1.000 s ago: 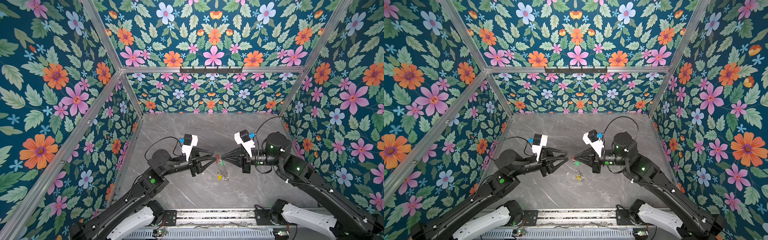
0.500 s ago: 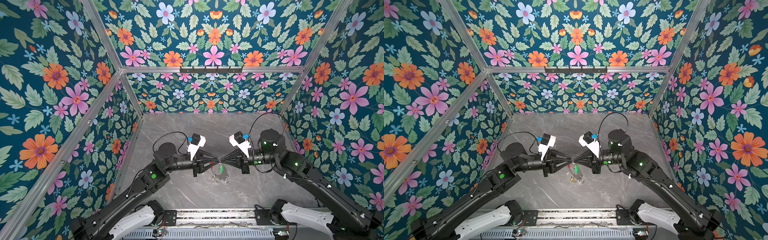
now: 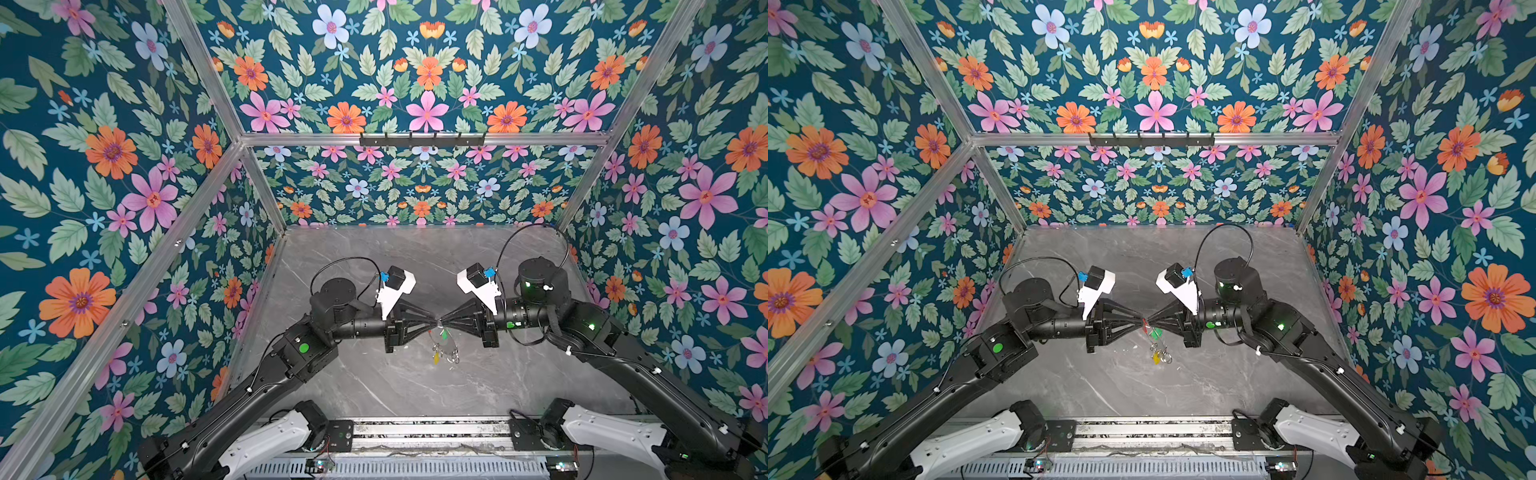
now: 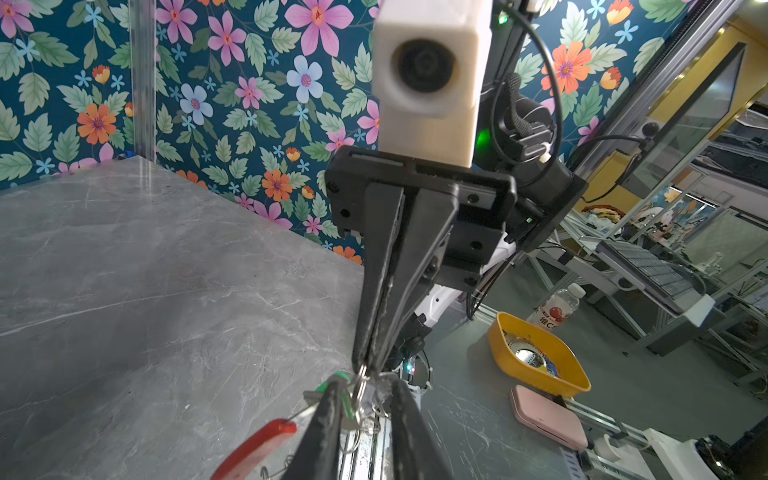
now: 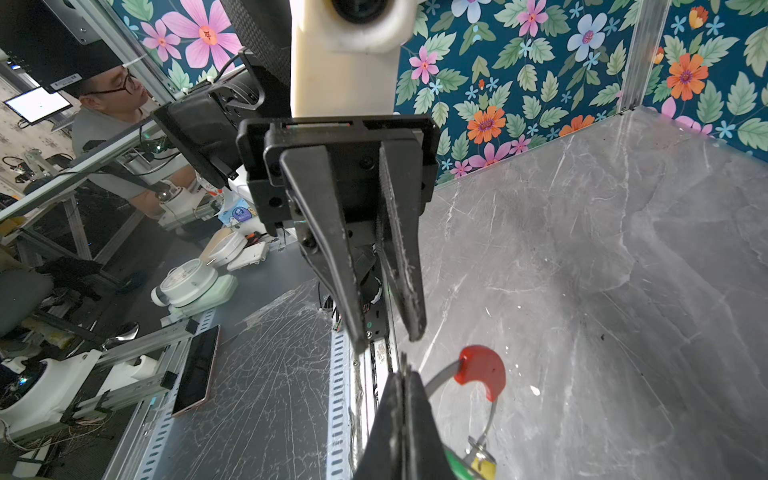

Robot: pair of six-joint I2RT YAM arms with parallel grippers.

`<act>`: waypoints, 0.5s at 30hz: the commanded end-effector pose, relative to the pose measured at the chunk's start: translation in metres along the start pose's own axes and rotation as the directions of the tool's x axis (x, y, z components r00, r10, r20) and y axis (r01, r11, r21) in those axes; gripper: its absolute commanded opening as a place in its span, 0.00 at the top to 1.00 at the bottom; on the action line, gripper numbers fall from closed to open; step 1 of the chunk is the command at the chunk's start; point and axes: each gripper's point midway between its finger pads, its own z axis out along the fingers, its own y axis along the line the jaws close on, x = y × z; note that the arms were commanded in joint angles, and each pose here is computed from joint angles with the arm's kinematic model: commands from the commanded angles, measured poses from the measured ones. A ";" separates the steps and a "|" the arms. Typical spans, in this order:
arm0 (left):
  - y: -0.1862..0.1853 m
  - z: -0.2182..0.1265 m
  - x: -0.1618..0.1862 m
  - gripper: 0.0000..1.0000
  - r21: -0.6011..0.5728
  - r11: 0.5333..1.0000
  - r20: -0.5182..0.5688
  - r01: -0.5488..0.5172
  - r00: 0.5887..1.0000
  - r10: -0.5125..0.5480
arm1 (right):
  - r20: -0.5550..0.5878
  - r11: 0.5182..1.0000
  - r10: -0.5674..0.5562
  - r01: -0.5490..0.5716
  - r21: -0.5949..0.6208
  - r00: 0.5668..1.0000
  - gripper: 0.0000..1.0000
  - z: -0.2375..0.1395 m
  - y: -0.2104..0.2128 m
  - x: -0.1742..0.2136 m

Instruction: Remove the keys from the keyring

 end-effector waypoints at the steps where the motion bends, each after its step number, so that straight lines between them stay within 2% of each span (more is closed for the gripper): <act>1: -0.002 0.001 0.002 0.77 0.013 1.000 -0.013 -0.021 1.000 0.021 | 0.011 1.000 -0.009 0.009 -0.009 1.000 1.00 0.000 0.002 -0.004; 15: -0.003 0.004 0.002 0.86 0.034 0.999 -0.026 -0.035 0.999 0.036 | 0.001 1.000 0.000 0.000 -0.018 1.000 1.00 0.003 0.001 -0.002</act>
